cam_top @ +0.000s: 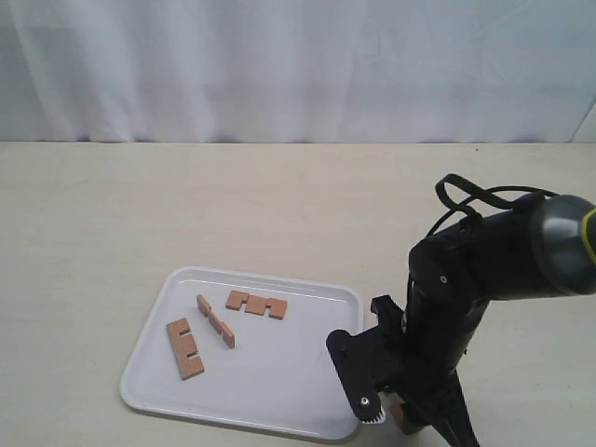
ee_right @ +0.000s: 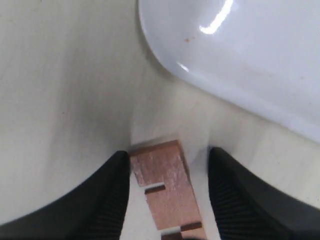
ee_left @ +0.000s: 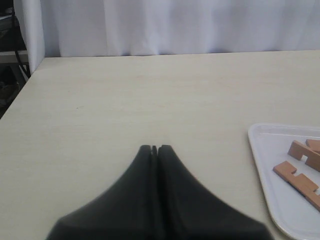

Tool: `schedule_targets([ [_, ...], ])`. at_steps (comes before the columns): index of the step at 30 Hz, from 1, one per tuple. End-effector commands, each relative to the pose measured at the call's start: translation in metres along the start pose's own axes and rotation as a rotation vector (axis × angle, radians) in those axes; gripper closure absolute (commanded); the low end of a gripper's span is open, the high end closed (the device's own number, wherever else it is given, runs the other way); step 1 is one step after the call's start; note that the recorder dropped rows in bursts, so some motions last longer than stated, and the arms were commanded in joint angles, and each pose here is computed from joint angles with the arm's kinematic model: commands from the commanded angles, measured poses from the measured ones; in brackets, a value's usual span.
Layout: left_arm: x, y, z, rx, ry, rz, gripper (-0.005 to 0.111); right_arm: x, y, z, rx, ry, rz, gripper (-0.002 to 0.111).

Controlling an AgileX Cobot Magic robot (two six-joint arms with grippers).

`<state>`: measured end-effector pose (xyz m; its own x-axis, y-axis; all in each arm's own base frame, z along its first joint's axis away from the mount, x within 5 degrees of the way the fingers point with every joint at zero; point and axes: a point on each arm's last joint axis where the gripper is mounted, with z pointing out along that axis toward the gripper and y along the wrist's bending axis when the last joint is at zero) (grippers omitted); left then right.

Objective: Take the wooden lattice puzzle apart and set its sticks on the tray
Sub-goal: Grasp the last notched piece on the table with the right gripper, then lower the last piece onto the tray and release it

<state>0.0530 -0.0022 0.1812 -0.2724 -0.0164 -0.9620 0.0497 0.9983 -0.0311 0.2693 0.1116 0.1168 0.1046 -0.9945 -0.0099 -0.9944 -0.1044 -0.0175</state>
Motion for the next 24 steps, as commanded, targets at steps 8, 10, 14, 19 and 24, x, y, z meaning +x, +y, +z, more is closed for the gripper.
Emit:
schedule_targets([
  [8,0.0,0.0,0.0,-0.001,-0.008,0.003,0.107,0.004,0.003,0.003,0.016,0.009,0.038,0.104],
  [10,0.0,0.0,0.0,-0.001,-0.008,0.003,0.107,0.003,-0.001,-0.01,0.053,-0.003,0.068,0.104],
  [14,0.0,0.0,0.0,-0.001,-0.008,0.003,0.107,0.003,-0.013,-0.047,0.155,-0.001,0.136,0.104],
  [19,0.0,0.0,0.0,-0.001,-0.008,0.003,0.107,-0.012,-0.033,-0.081,0.192,-0.139,0.342,0.104],
  [24,0.0,0.0,0.0,-0.001,-0.008,0.003,0.107,-0.043,-0.045,-0.088,0.171,-0.249,0.362,0.104],
])
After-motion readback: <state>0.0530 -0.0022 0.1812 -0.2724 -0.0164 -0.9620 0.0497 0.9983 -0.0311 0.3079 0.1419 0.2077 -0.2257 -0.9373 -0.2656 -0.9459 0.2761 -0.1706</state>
